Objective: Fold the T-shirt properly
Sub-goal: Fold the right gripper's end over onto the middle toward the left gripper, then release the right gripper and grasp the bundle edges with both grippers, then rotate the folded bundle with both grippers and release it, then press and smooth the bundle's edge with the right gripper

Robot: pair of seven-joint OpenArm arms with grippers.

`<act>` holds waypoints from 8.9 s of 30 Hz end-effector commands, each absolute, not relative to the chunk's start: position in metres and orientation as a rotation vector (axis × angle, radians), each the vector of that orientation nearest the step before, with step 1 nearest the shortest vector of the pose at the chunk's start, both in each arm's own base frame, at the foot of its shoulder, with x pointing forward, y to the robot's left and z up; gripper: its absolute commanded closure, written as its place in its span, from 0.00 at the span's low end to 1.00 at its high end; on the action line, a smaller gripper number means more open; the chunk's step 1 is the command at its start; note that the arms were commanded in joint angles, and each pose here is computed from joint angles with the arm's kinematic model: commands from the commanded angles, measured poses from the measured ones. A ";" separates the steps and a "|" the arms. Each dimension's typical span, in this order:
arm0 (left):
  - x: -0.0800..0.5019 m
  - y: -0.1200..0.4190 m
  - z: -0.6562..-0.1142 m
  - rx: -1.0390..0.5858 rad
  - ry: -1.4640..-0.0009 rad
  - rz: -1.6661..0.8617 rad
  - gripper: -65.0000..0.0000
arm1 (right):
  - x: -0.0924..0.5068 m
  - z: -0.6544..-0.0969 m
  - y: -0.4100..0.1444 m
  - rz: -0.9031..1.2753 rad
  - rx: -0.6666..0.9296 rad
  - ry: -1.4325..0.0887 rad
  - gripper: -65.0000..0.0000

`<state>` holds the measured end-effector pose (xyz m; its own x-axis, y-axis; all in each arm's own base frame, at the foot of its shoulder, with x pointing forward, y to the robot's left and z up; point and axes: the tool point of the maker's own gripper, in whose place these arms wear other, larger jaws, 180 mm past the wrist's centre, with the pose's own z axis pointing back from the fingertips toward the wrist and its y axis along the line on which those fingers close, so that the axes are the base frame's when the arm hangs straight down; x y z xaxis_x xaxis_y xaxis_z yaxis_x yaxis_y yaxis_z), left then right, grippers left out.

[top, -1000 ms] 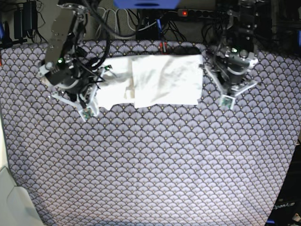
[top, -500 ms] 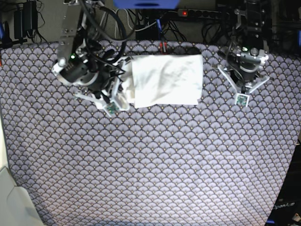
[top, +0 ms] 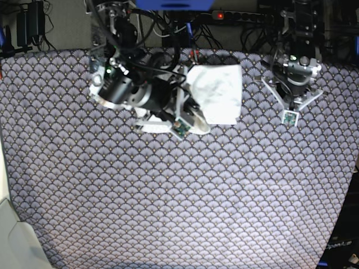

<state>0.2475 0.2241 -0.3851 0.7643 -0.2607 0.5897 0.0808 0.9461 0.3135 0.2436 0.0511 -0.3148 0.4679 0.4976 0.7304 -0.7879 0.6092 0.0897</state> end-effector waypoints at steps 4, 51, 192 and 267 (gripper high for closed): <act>0.243 0.245 -0.377 0.329 -0.690 -0.164 0.99 | 0.250 -0.310 0.071 0.821 0.534 -0.771 1.00; 0.221 0.300 -0.366 0.428 -0.668 -0.047 0.99 | 0.270 -0.337 0.149 0.517 0.877 -0.726 1.00; 0.201 0.144 -0.446 -0.107 -0.449 -0.116 0.99 | 0.243 -0.330 -0.028 0.547 0.533 -0.910 0.98; 0.330 0.244 -0.348 0.060 -0.727 0.043 1.00 | 0.262 -0.328 -0.085 0.507 0.416 -0.976 0.98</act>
<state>0.3195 0.2396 -0.3645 0.7831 0.0306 0.6212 -0.0611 0.9977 0.0279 0.2552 -0.0876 -0.3428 0.5068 0.2374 0.8287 -0.5671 0.8159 0.1130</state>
